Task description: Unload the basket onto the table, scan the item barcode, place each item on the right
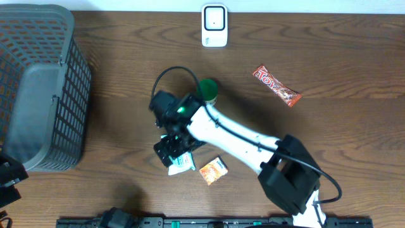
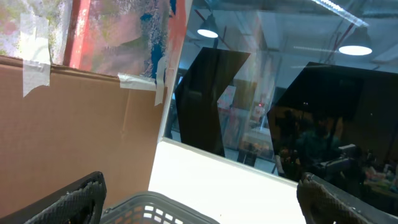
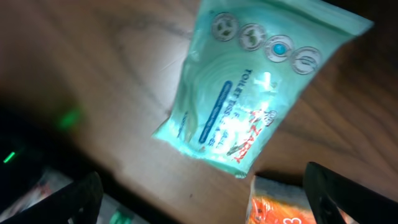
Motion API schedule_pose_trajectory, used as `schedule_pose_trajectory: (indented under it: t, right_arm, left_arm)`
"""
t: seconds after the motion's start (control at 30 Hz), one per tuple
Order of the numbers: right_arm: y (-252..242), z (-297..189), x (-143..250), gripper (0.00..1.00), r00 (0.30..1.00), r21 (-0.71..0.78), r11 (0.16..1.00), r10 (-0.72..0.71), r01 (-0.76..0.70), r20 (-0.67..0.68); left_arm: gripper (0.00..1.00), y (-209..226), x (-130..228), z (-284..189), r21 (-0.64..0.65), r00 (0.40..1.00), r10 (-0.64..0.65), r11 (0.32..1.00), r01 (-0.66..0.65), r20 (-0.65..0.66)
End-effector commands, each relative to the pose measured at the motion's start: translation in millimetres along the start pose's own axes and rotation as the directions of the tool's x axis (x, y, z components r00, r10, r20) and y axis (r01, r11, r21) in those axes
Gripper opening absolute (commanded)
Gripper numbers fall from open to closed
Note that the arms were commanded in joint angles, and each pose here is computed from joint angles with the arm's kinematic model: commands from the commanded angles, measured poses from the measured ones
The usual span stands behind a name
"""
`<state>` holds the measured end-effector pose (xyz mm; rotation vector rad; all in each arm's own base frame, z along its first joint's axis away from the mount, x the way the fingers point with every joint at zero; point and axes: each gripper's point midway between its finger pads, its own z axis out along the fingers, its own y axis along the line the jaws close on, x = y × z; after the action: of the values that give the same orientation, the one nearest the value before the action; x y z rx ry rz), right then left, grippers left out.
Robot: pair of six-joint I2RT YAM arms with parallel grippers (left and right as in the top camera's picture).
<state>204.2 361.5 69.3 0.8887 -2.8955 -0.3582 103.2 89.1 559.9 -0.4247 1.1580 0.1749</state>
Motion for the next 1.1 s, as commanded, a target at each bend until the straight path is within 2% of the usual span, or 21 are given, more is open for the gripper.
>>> schedule_pose_trajectory:
  t: [0.0,0.33,0.6,0.63,0.67,0.7,0.77,0.87,0.9,0.97,1.03,1.07]
  right_arm:
    - [-27.9,-1.4,-12.3,0.93,0.979,0.22,0.959,0.148,-0.177,0.14]
    - [-11.0,42.4,-16.9,0.91,0.981,0.261,0.953,0.121,-0.157,0.149]
    - [-24.4,75.1,-12.6,0.9,0.985,0.326,0.932,0.132,-0.16,0.107]
    - [-28.2,79.4,-10.9,0.86,0.986,0.343,0.926,0.134,-0.159,0.097]
    - [-32.8,85.5,-6.6,0.72,0.985,0.36,0.917,0.15,-0.169,0.08]
    - [-34.5,88.4,-4.6,0.66,0.985,0.367,0.914,0.158,-0.174,0.072]
    - [-36.6,88.6,-2.7,0.47,0.983,0.377,0.908,0.171,-0.184,0.07]
    - [-42.3,81.6,-2.0,0.44,0.973,0.41,0.883,0.208,-0.229,0.096]
    - [-45.0,79.0,-1.4,0.48,0.97,0.426,0.872,0.22,-0.243,0.104]
    - [-48.4,75.9,-0.2,0.64,0.966,0.443,0.858,0.234,-0.26,0.113]
    - [-51.3,72.7,0.9,0.99,0.965,0.462,0.847,0.235,-0.262,0.115]
    - [-53.3,70.0,1.0,0.99,0.966,0.475,0.841,0.232,-0.26,0.118]
  left_arm:
    - [0.98,2.3,-1.0,-1.2,-0.009,1.0,-0.008,1.0,0.008,0.006]
    - [0.98,2.3,-1.0,-1.2,-0.009,1.0,-0.008,1.0,0.008,0.006]
    - [0.98,2.3,-1.0,-1.2,-0.009,1.0,-0.008,1.0,0.008,0.006]
    - [0.98,2.3,-1.0,-1.2,-0.009,1.0,-0.007,1.0,0.007,0.006]
    - [0.98,2.3,-1.0,-1.2,-0.009,1.0,-0.008,1.0,0.008,0.006]
    - [0.98,2.3,-1.0,-1.2,-0.009,1.0,-0.007,1.0,0.007,0.006]
    - [0.98,2.3,-0.9,-1.2,-0.009,1.0,-0.007,1.0,0.007,0.005]
    - [0.98,2.3,-0.9,-1.2,-0.009,1.0,-0.007,1.0,0.007,0.006]
    - [0.98,2.3,-0.9,-1.2,-0.009,1.0,-0.007,1.0,0.007,0.005]
    - [0.98,2.3,-0.9,-1.2,-0.009,1.0,-0.007,1.0,0.007,0.005]
    - [0.98,2.3,-0.9,-1.2,-0.009,1.0,-0.007,1.0,0.007,0.005]
    - [0.98,2.3,-0.9,-1.2,-0.009,1.0,-0.007,1.0,0.007,0.005]
